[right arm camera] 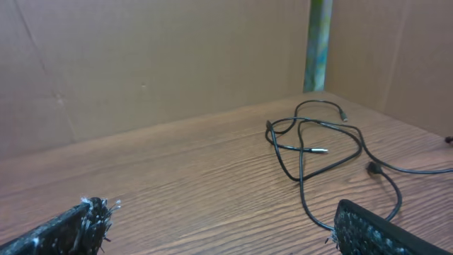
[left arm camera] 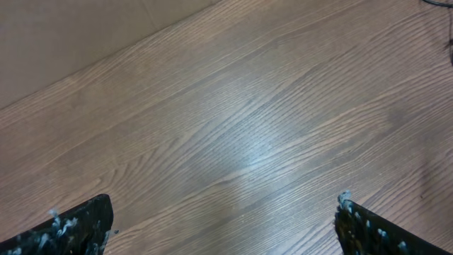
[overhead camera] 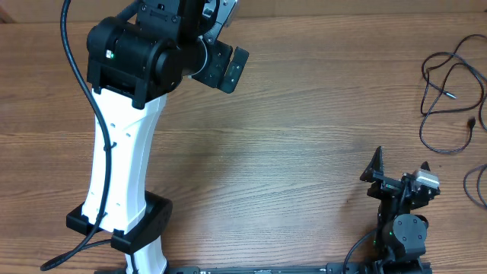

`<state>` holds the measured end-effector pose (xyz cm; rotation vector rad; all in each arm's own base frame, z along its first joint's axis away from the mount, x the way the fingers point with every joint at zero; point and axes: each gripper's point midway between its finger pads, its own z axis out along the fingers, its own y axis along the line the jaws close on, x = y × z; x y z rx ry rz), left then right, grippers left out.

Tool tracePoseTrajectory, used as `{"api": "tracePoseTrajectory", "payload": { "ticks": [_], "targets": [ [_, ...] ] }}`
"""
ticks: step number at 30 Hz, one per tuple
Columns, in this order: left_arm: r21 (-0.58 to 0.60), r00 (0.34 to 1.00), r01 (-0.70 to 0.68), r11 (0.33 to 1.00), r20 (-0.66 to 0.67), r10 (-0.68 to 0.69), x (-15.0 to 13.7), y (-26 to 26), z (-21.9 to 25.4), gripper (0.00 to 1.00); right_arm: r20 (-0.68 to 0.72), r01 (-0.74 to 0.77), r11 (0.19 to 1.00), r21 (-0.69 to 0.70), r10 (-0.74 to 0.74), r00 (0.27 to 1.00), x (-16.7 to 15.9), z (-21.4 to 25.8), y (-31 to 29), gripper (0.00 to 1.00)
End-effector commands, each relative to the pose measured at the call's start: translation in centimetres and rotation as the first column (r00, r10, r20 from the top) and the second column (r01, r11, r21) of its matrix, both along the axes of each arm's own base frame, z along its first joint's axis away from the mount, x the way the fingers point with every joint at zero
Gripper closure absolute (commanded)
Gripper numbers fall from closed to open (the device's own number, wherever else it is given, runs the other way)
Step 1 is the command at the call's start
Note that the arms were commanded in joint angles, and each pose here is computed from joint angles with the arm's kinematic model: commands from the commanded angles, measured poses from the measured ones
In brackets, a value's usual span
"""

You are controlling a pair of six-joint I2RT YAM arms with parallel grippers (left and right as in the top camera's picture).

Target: Untangle cables

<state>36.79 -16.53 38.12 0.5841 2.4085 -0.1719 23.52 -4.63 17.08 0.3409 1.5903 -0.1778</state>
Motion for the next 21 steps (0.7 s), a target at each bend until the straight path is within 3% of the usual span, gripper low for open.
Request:
{"api": "tracePoseTrajectory", "payload": {
  "ticks": [1,15,21],
  "targets": [
    [-0.009,1.000,-0.004,1.000,-0.016,0.004,0.17,-0.16,-0.38,0.00,0.013,0.016,1.000,-0.013,-0.016,1.000,-0.15,0.36,-0.22,0.00],
    [-0.009,1.000,-0.006,1.000,-0.016,0.006,0.20,-0.10,-0.38,0.00,0.013,0.016,1.000,-0.013,-0.016,1.000,-0.15,0.37,-0.22,0.00],
    [-0.065,0.999,-0.014,0.998,-0.043,0.012,-0.12,-0.82,-0.36,0.00,0.013,0.016,1.000,-0.013,-0.016,1.000,-0.15,0.37,-0.22,0.00]
  ]
}}
